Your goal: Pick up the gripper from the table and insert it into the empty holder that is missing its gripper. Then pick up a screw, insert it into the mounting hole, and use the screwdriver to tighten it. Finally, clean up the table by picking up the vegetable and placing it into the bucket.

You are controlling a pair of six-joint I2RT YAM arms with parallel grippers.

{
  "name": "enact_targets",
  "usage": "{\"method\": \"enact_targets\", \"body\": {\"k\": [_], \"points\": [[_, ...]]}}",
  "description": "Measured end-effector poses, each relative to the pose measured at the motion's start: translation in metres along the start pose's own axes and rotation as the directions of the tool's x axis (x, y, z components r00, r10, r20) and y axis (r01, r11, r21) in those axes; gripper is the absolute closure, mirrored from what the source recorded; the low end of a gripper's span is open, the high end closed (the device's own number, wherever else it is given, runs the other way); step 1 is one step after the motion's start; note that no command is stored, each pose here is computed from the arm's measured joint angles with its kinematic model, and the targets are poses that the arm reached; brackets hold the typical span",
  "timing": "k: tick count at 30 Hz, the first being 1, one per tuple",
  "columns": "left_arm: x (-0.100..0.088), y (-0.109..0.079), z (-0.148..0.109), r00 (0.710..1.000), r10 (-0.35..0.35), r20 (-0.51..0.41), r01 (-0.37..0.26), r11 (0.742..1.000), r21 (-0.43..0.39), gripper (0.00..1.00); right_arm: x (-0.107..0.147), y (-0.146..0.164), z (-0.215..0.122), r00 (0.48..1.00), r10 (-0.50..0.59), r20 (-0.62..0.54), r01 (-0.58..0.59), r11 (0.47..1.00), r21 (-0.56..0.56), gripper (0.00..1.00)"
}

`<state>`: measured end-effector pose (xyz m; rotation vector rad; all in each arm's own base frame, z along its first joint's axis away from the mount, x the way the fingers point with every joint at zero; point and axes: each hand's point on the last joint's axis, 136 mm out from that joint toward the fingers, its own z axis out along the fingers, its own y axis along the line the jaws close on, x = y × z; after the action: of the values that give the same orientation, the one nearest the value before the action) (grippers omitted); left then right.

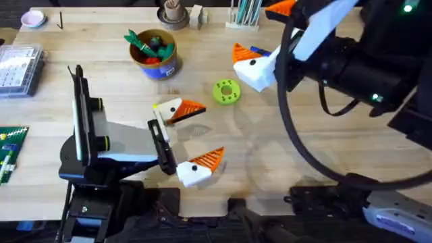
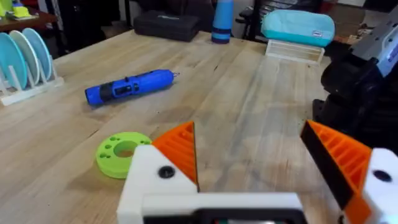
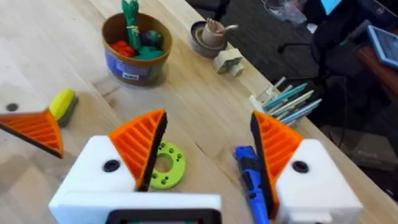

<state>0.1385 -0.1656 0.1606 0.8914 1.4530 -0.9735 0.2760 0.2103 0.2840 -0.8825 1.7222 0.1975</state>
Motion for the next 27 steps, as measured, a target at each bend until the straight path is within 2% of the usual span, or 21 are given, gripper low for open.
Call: {"method": "enact_targets", "body": {"k": [4, 11, 14, 17, 19, 22, 26, 27], "points": [[0.0, 0.0, 0.0, 1.0, 0.0, 0.0, 0.0, 1.0, -0.001, 0.009, -0.003, 0.009, -0.001, 1.0, -0.01, 0.01, 0.01, 1.0, -0.025, 0.15], [-0.001, 0.011, 0.0, 1.0, 0.004, 0.002, -0.004, 0.998, -0.062, 0.009, -0.005, 0.015, -0.001, 1.0, -0.015, 0.016, 0.015, 0.999, -0.04, 0.15], [-0.003, 0.018, -0.002, 1.0, -0.009, 0.002, 0.009, 0.994, -0.111, 0.008, -0.005, 0.015, -0.001, 1.0, -0.015, 0.016, 0.015, 0.999, -0.041, 0.15], [-0.009, 0.029, -0.008, 0.997, -0.071, -0.022, 0.065, 0.975, -0.214, 0.008, -0.005, 0.015, -0.001, 1.0, -0.014, 0.016, 0.015, 0.999, -0.041, 0.151], [-0.017, 0.037, -0.016, 0.993, -0.113, -0.041, 0.095, 0.947, -0.308, 0.008, -0.005, 0.015, -0.001, 1.0, -0.015, 0.016, 0.015, 0.999, -0.041, 0.151], [-0.036, 0.045, -0.037, 0.987, -0.146, -0.06, 0.102, 0.878, -0.467, 0.008, -0.005, 0.015, -0.001, 1.0, -0.015, 0.016, 0.015, 0.999, -0.041, 0.15], [-0.066, 0.052, -0.073, 0.984, -0.158, -0.086, 0.062, 0.747, -0.661, 0.008, -0.005, 0.015, -0.001, 1.0, -0.014, 0.016, 0.015, 0.999, -0.04, 0.151], [-0.075, 0.053, -0.085, 0.982, -0.157, -0.101, 0.04, 0.705, -0.708, 0.008, -0.006, 0.014, -0.001, 1.0, -0.014, 0.018, 0.015, 0.999, -0.04, 0.151]]}}
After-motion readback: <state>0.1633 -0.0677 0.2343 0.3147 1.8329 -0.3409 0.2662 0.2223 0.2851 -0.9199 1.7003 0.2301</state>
